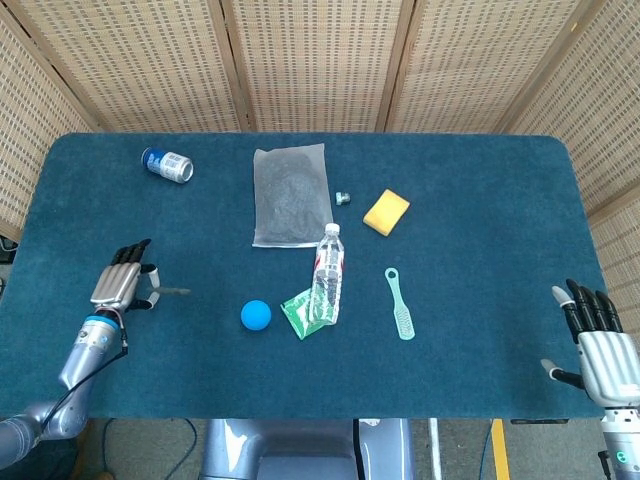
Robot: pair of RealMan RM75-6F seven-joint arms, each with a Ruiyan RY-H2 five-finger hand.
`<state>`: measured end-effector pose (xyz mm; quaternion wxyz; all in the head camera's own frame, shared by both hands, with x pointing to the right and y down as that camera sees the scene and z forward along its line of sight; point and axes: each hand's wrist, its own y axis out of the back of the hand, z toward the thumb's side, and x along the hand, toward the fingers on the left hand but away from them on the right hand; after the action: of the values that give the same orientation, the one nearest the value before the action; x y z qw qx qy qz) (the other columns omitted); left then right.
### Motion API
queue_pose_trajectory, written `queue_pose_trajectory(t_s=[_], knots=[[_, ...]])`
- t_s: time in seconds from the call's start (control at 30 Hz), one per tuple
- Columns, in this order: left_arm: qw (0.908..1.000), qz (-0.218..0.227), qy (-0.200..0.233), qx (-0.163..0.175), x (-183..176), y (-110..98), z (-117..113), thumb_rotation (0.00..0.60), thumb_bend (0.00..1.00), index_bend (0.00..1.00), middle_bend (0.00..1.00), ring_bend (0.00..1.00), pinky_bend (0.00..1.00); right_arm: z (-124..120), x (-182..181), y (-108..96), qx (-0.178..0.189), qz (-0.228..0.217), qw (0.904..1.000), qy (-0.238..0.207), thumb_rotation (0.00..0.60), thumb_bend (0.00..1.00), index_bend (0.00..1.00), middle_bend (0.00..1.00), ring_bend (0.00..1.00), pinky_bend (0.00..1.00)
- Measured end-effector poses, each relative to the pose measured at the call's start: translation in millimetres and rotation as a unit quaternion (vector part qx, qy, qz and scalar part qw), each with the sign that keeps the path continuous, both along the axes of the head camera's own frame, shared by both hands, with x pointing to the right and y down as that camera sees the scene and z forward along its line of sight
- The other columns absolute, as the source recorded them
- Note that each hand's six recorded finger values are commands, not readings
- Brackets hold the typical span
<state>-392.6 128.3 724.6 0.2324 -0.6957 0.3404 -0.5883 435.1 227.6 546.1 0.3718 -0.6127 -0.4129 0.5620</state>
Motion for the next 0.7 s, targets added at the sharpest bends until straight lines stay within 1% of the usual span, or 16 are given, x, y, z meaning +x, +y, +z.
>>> queue_pose_trajectory(t_s=[0.13, 0.23, 0.3, 0.43, 0.53, 0.6, 0.67, 0.7], knots=[[0.999, -0.012, 0.044, -0.004, 6.4, -7.3, -8.5, 0.6, 0.74, 0.72, 0.0, 0.0, 0.0, 3.7, -5.1, -3.2, 0.0, -0.008, 0.9999, -0.006, 0.6, 0.0, 0.0, 0.0, 0.0, 0.0], [0.9961, -0.021, 0.085, -0.008, 17.6, -15.1, -13.9, 0.6, 0.76, 0.72, 0.0, 0.0, 0.0, 5.1, -9.9, -10.1, 0.007, -0.017, 0.9995, -0.027, 0.6, 0.0, 0.03, 0.0, 0.0, 0.0], [0.9929, -0.02, 0.117, -0.01, 30.3, -22.4, -18.2, 0.6, 0.77, 0.73, 0.0, 0.0, 0.0, 6.1, -13.4, -17.0, 0.01, -0.023, 0.9983, -0.052, 0.6, 0.0, 0.07, 0.0, 0.0, 0.0], [0.9862, 0.001, 0.165, -0.008, 61.2, -34.7, -26.8, 0.6, 0.77, 0.75, 0.0, 0.0, 0.0, 6.4, -23.5, -36.8, 0.013, -0.04, 0.9932, -0.108, 0.6, 0.0, 0.13, 0.0, 0.0, 0.0], [0.9769, -0.003, 0.213, -0.008, 84.9, -41.7, -32.5, 0.6, 0.76, 0.77, 0.0, 0.0, 0.0, 6.7, -35.8, -53.9, 0.003, -0.057, 0.9872, -0.149, 0.6, 0.0, 0.18, 0.0, 0.0, 0.0], [0.9677, -0.003, 0.252, -0.006, 107.6, -47.6, -36.7, 0.6, 0.76, 0.78, 0.0, 0.0, 0.0, 8.0, -44.9, -63.9, -0.013, -0.062, 0.9823, -0.176, 0.6, 0.0, 0.2, 0.0, 0.0, 0.0], [0.9603, -0.003, 0.279, -0.004, 126.5, -51.3, -39.5, 0.6, 0.76, 0.78, 0.0, 0.0, 0.0, 9.1, -56.5, -74.8, -0.036, -0.066, 0.9769, -0.2, 0.6, 0.0, 0.22, 0.0, 0.0, 0.0], [0.9558, -0.003, 0.294, -0.002, 136.9, -53.5, -41.4, 0.6, 0.76, 0.78, 0.0, 0.0, 0.0, 9.1, -59.8, -77.8, -0.041, -0.067, 0.9757, -0.204, 0.6, 0.0, 0.23, 0.0, 0.0, 0.0]])
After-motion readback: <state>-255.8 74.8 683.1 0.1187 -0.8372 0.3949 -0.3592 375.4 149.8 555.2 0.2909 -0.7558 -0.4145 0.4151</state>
